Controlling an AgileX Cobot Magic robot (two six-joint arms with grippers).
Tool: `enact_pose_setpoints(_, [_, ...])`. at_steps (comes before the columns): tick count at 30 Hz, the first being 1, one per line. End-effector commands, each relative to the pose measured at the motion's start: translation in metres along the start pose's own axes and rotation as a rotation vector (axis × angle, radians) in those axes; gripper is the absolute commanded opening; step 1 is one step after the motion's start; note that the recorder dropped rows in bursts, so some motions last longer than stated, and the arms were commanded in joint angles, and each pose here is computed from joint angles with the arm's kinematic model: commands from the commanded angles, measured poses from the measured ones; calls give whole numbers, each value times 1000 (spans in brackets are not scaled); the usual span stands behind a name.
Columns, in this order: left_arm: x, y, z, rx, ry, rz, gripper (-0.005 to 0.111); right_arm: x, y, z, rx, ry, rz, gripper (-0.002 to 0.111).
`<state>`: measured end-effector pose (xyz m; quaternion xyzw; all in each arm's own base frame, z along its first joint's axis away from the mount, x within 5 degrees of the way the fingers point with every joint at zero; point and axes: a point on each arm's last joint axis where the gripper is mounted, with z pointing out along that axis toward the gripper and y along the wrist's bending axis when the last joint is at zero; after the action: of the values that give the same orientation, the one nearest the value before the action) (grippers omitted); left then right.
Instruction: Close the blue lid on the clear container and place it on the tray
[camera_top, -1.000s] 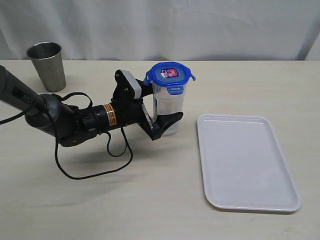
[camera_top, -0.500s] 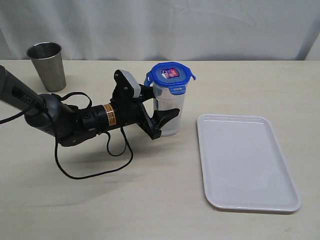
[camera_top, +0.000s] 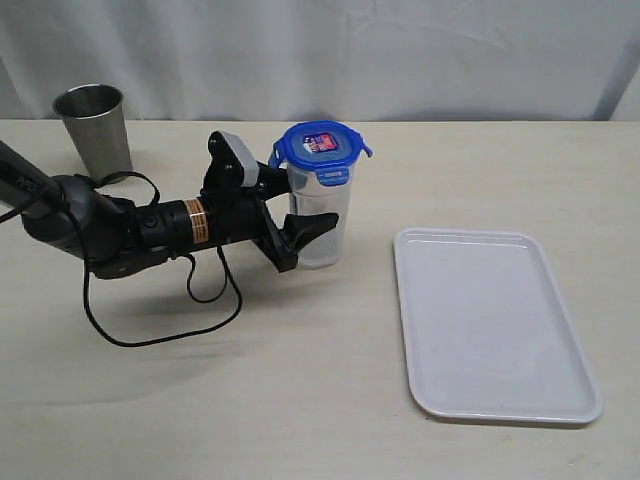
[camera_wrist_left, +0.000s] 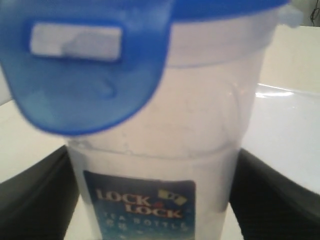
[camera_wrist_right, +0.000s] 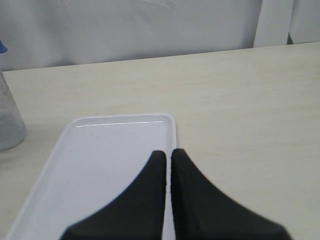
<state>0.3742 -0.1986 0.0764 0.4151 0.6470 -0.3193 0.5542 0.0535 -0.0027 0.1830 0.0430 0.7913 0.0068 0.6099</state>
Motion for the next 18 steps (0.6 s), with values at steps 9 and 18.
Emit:
enact_pose_setpoints(9, [-8,3,-33,151,73,-50,0,1,0,0,0,-3,7,5])
enact_pose_setpoints(18, [-8,0,-70,98,97,-32,0,1,0,0,0,-3,7,5])
